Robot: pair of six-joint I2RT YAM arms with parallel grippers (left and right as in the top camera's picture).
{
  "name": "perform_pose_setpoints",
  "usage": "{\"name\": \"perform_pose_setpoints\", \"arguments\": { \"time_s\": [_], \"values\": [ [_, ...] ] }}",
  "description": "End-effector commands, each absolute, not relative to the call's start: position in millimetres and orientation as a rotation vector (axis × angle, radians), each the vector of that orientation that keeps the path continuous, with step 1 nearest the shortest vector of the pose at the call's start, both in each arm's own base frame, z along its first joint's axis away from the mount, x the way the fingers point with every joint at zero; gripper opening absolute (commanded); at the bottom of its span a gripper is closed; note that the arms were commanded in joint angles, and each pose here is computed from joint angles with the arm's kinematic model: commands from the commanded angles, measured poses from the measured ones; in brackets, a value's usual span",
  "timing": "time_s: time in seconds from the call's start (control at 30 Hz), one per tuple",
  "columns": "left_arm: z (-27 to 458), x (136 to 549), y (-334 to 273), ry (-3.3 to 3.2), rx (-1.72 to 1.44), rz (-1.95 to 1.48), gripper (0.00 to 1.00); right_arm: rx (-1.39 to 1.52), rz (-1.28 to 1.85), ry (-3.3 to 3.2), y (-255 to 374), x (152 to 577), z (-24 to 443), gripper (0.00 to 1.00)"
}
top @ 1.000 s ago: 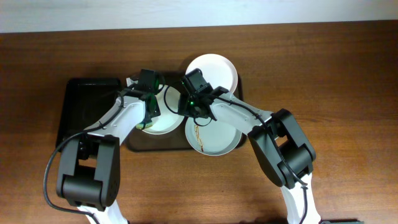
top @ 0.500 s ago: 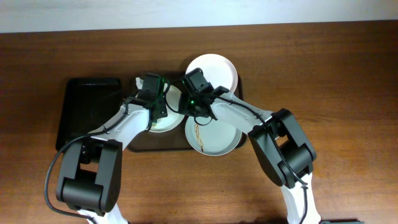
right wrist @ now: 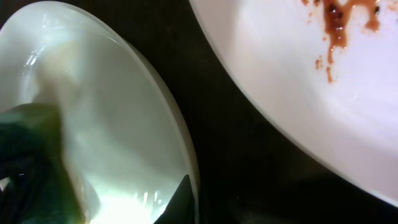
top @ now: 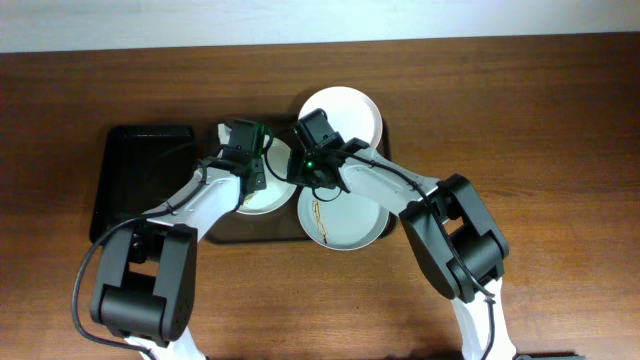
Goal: Clean dirty plates on tray and stack at the side
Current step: 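Scrub the white plate surface with the sponge in the left gripper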
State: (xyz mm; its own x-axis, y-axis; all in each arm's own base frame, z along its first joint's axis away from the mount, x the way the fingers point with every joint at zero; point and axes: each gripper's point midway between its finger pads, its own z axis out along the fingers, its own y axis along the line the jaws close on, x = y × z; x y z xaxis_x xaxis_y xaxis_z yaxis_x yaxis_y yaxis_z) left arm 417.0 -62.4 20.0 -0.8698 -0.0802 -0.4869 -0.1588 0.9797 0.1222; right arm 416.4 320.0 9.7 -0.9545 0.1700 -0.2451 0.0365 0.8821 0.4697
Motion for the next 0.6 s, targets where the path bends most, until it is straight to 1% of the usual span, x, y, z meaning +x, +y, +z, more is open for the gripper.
{"name": "perform_pose_setpoints", "arguments": {
  "time_s": [0.0, 0.13, 0.2, 0.27, 0.37, 0.47, 0.57],
  "values": [
    [-1.5, 404.5, -88.1, 2.725, -0.044, 0.047, 0.01, 0.11, 0.767, 2.773, 329.8, 414.1, 7.5, 0.06],
    [-6.0, 393.6, -89.3, 2.776, -0.035, 0.034, 0.01, 0.099, 0.869, 2.682, 335.8, 433.6, 22.3, 0.21],
    [-7.2, 390.6, -91.4, 2.79, -0.03, 0.015, 0.01, 0.103, 0.863, 2.681, 333.6, 435.0, 21.7, 0.24],
    [-7.4, 390.1, -91.0, 2.793, -0.03, 0.018, 0.01, 0.102, 0.857, 2.692, 333.8, 433.1, 17.7, 0.22],
    [-6.0, 393.4, -87.7, 2.783, -0.045, 0.016, 0.01, 0.093, 0.84, 2.733, 336.9, 423.5, 6.0, 0.04],
    [5.0, 406.7, -81.3, 2.754, -0.078, 0.009, 0.01, 0.094, 0.815, 2.778, 335.7, 414.0, -1.3, 0.04],
    [20.4, 413.8, -83.3, 2.763, -0.07, -0.004, 0.01, 0.1, 0.809, 2.785, 333.9, 413.5, -2.2, 0.04]
  ]
}}
